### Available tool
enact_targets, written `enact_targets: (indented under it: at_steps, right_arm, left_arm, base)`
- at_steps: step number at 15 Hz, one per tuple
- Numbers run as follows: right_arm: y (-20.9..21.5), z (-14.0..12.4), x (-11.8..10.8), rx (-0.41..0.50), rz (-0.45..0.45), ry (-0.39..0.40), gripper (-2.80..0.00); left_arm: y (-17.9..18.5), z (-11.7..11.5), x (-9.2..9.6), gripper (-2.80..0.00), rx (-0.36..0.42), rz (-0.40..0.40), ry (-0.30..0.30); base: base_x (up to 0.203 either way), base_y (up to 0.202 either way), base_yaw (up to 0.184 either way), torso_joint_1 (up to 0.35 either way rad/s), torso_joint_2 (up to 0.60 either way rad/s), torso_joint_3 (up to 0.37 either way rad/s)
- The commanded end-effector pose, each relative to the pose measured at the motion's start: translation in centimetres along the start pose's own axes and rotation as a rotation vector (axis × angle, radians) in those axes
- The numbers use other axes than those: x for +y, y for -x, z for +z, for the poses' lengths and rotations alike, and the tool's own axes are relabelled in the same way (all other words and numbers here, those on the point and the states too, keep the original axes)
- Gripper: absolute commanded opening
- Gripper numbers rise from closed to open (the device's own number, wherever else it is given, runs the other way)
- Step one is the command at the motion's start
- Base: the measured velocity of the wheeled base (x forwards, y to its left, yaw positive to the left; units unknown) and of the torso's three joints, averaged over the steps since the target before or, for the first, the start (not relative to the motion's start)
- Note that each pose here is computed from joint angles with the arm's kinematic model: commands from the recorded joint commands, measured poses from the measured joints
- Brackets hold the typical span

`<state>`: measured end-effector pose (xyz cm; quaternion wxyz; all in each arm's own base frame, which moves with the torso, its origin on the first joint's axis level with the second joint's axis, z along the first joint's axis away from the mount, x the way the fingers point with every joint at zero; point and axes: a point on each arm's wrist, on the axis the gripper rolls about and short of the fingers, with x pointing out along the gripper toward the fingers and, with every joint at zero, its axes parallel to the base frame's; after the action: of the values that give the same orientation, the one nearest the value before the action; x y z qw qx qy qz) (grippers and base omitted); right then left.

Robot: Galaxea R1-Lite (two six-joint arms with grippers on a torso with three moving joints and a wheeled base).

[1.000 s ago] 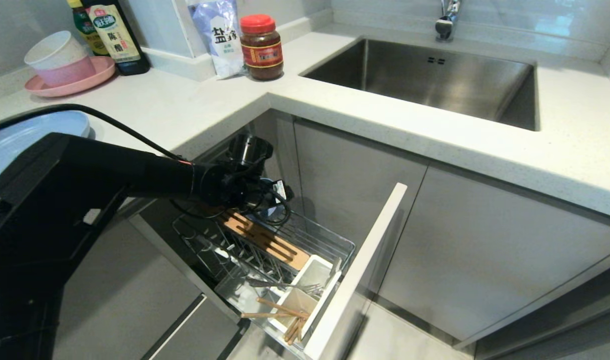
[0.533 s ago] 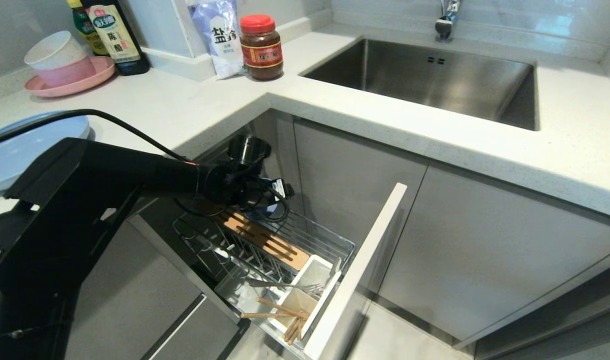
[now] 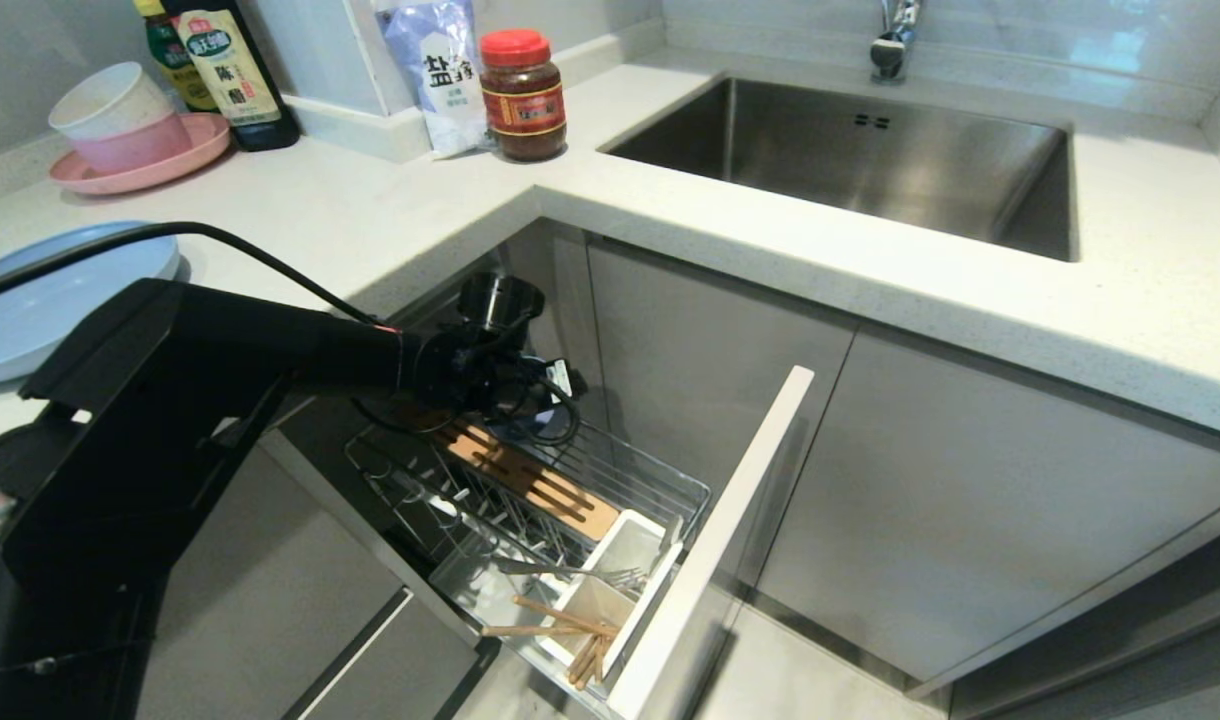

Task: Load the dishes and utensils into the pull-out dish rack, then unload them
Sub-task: Take the bowl out of the cupboard

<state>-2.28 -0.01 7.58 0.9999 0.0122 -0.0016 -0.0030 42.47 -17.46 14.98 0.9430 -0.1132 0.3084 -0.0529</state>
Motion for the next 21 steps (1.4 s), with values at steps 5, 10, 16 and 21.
enact_targets:
  at_steps: [5, 10, 16, 21]
  right_arm:
    - [0.0, 0.0, 0.0, -0.002, 0.000, 0.000, -2.80]
    - [0.0, 0.0, 0.0, -0.003, 0.000, 0.000, -2.80]
    - [0.0, 0.0, 0.0, -0.003, 0.000, 0.000, -2.80]
    - [0.0, 0.0, 0.0, -0.003, 0.000, 0.000, -2.80]
  left_arm:
    - [0.0, 0.1, -0.2, -2.80, -0.004, 0.000, 0.005]
    - [0.1, 0.0, -0.3, -2.80, -0.002, -0.003, 0.003]
    - [2.0, 0.7, -1.3, -2.80, -0.029, -0.029, 0.003]
    - [6.7, 1.0, -3.3, -2.80, -0.056, -0.095, 0.012]
  base:
    - [0.000, 0.000, 0.000, 0.000, 0.00, 0.000]
    - [0.000, 0.000, 0.000, 0.000, 0.00, 0.000]
    - [0.000, 0.000, 0.000, 0.000, 0.00, 0.000]
    - [0.000, 0.000, 0.000, 0.000, 0.00, 0.000]
